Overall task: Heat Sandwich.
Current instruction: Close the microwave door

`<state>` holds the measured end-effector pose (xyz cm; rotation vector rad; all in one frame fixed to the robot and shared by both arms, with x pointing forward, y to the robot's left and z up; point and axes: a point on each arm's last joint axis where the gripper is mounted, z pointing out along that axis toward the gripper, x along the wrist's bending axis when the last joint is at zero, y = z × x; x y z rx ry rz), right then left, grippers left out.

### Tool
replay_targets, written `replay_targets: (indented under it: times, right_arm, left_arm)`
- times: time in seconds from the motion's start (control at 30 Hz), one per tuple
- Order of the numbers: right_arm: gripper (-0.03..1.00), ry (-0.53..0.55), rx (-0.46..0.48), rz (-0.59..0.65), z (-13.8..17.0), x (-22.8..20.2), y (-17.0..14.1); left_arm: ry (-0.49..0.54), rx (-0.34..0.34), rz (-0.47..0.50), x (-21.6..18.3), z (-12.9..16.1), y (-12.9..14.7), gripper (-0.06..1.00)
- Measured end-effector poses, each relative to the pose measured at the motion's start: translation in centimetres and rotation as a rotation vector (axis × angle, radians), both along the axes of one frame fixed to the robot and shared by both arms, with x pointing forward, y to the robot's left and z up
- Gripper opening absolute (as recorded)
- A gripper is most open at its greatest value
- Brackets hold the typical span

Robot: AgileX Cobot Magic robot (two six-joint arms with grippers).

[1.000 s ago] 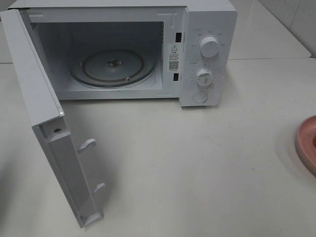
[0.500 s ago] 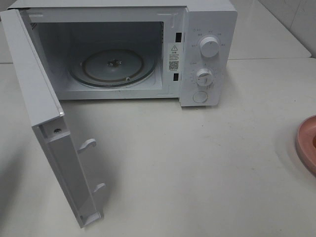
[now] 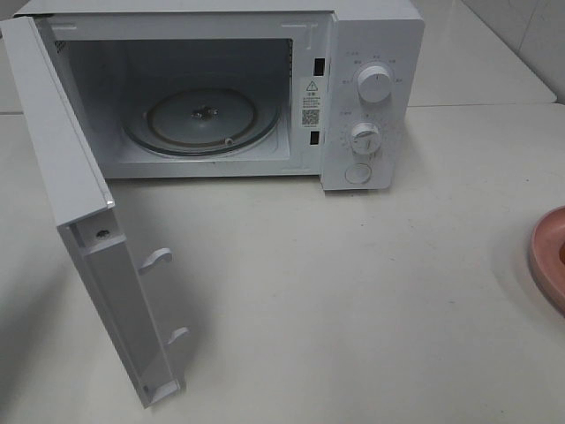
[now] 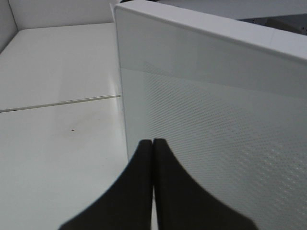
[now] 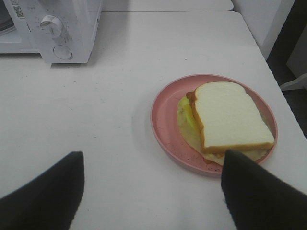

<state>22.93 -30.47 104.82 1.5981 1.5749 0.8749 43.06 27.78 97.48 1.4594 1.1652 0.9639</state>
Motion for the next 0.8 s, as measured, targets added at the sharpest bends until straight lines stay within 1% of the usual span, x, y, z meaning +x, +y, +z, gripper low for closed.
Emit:
replay_targets:
  times: [0.13, 0.27, 0.37, 0.53, 0.6, 0.67, 0.73, 0.8]
  right_arm:
    - [0.76, 0.000, 0.000, 0.000, 0.0, 0.0, 0.0]
    - [0.76, 0.000, 0.000, 0.000, 0.0, 0.0, 0.0]
    - [0.76, 0.000, 0.000, 0.000, 0.0, 0.0, 0.0]
    - [0.76, 0.000, 0.000, 0.000, 0.0, 0.0, 0.0]
    - [0.76, 0.000, 0.000, 0.000, 0.0, 0.0, 0.0]
    - [0.76, 0.000, 0.000, 0.000, 0.0, 0.0, 0.0]
    - [0.76, 0.000, 0.000, 0.000, 0.0, 0.0, 0.0]
    - [0.76, 0.000, 0.000, 0.000, 0.0, 0.0, 0.0]
  left_arm:
    - [0.011, -0.001, -0.074, 0.6, -0.2, -1.5, 0.00]
    - [0.030, -0.003, -0.112, 1.2, -0.6, -2.4, 0.00]
    - [0.037, -0.006, -0.124, 1.5, -0.7, -2.7, 0.00]
    - [0.042, -0.029, -0.145, 2.6, -0.8, -4.0, 0.00]
    - [0.043, -0.036, -0.135, 3.1, -0.8, -4.3, 0.00]
    - [0.045, -0.035, -0.137, 3.3, -0.8, -4.6, 0.00]
    - [0.041, -0.022, -0.155, 3.9, -0.9, -5.7, 0.00]
    - [0.042, -0.020, -0.158, 4.0, -0.9, -6.0, 0.00]
